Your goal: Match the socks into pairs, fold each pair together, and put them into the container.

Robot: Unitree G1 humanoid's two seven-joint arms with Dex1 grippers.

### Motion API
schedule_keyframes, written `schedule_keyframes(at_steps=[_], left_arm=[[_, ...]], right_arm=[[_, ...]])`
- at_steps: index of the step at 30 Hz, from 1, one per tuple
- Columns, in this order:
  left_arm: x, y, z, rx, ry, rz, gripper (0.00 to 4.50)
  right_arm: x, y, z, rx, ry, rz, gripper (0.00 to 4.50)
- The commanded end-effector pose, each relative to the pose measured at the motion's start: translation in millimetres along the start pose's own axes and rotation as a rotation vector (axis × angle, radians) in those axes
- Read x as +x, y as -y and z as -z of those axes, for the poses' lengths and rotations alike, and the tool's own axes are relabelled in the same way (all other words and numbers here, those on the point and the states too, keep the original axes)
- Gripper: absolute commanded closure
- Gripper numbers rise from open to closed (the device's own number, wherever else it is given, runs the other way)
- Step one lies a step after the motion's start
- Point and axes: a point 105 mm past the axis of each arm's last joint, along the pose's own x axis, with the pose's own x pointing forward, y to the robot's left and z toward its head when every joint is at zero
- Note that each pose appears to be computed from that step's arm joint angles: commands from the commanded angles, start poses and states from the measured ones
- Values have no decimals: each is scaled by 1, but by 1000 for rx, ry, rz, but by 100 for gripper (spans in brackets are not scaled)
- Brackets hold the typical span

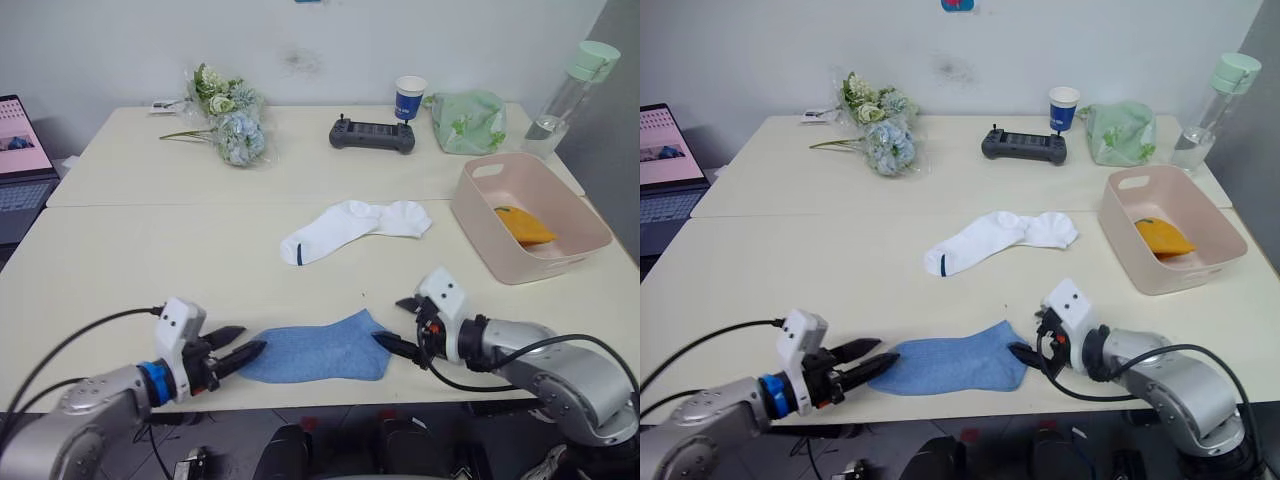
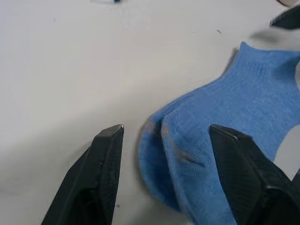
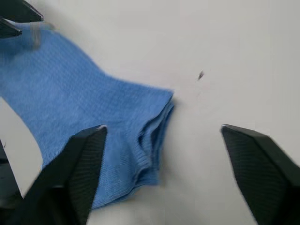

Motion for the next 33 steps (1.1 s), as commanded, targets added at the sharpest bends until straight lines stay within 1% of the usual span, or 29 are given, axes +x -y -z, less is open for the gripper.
schedule_keyframes(at_steps=[1, 2, 3, 5, 6, 8, 10, 11, 12, 14, 15, 16, 20, 23, 26, 28, 29, 31, 33], left_arm=[[-5, -1, -32, 115, 77, 48, 167], [-2, 4, -37, 148, 78, 90, 167], [2, 10, -40, 188, 65, 141, 186], [8, 29, -30, 281, -23, 276, 230], [11, 35, -23, 312, -60, 319, 261], [17, 39, -13, 341, -91, 357, 323], [25, 39, -3, 366, -113, 372, 384], [28, 38, 3, 365, -128, 370, 422], [32, 36, 9, 352, -138, 360, 449], [39, 30, 20, 331, -155, 335, 450], [42, 24, 27, 317, -168, 313, 450], [44, 21, 31, 310, -177, 298, 450], [46, 10, 48, 298, -243, 269, 450], [45, 5, 50, 321, -263, 261, 450], [46, 2, 48, 323, -253, 246, 450], [47, 4, 40, 343, -217, 257, 450], [47, 7, 34, 349, -190, 270, 450], [45, 16, 19, 371, -139, 310, 450], [43, 24, 11, 435, -131, 358, 450]], right_arm=[[-4, -16, -32, -117, 132, -89, 1], [0, -19, -37, -137, 154, -108, 1], [4, -22, -41, -159, 169, -124, 22], [15, -31, -41, -193, 173, -177, 65], [20, -35, -38, -202, 162, -201, 101], [30, -39, -31, -190, 144, -242, 173], [37, -44, -21, -198, 118, -285, 240], [41, -47, -16, -202, 103, -300, 282], [44, -49, -10, -211, 86, -314, 316], [47, -50, 0, -206, 56, -329, 388], [48, -48, 9, -200, 24, -329, 426], [48, -47, 16, -196, 3, -329, 446], [36, -33, 54, -135, -102, -279, 446], [27, -22, 62, -121, -126, -236, 446], [15, -13, 68, -134, -153, -205, 446], [8, -12, 64, -156, -144, -205, 446], [6, -14, 58, -166, -122, -213, 446], [5, -22, 39, -154, -47, -243, 446], [8, -30, 17, -108, 37, -268, 446]])
